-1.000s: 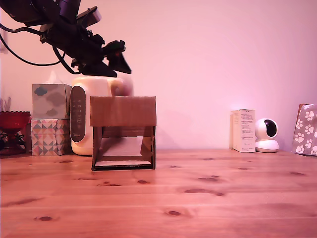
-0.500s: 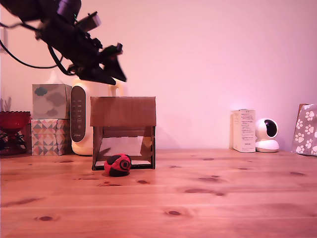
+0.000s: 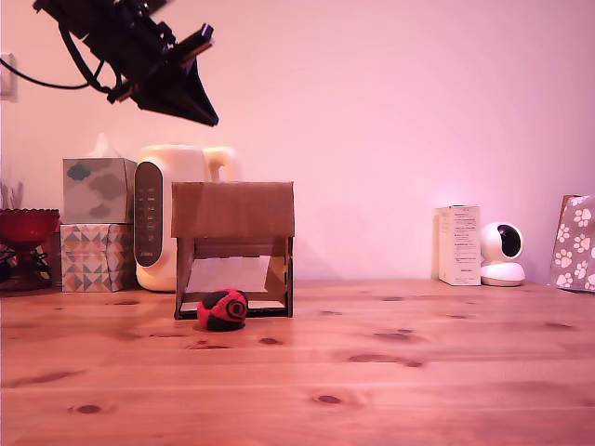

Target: Drop the footbag into the cardboard dice tower

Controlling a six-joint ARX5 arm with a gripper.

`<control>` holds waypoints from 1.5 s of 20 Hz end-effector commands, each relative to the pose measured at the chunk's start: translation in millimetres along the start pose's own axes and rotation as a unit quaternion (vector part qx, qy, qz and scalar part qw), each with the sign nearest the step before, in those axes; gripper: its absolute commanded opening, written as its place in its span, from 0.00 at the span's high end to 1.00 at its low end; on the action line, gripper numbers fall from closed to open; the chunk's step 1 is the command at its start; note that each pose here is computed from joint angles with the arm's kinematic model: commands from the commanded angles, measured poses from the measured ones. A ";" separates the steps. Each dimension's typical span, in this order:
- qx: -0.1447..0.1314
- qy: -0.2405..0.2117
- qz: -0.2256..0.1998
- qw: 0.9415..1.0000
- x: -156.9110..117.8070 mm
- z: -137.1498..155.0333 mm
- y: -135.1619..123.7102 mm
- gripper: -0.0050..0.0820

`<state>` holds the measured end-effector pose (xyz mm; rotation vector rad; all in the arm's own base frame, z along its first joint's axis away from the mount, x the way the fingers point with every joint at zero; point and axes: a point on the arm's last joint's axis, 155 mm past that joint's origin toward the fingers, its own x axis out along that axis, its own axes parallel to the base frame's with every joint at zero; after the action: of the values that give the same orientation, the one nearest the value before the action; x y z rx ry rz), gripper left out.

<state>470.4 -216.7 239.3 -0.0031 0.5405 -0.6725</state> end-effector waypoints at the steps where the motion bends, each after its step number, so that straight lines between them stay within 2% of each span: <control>1: -0.004 0.025 -0.009 1.000 6.5 -27.9 -7.0 0.97; 5: -0.007 0.033 -0.016 0.999 2.1 -58.9 -17.1 0.97; 9: -0.033 0.024 -0.020 0.999 -3.0 -93.3 -24.0 0.97; 15: -0.049 0.017 -0.024 0.998 -6.9 -159.4 -30.1 0.97; 18: -0.062 0.015 -0.023 0.998 -8.4 -183.7 -30.2 0.97; 21: -0.064 0.015 -0.013 0.998 -8.0 -188.2 -26.4 0.97; 26: -0.047 -0.037 0.017 0.998 0.9 -168.3 -11.7 0.96; 30: -0.041 -0.057 0.019 0.997 13.8 -165.1 -6.0 0.95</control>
<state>396.0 -199.7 94.3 -0.1056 0.4591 -0.6045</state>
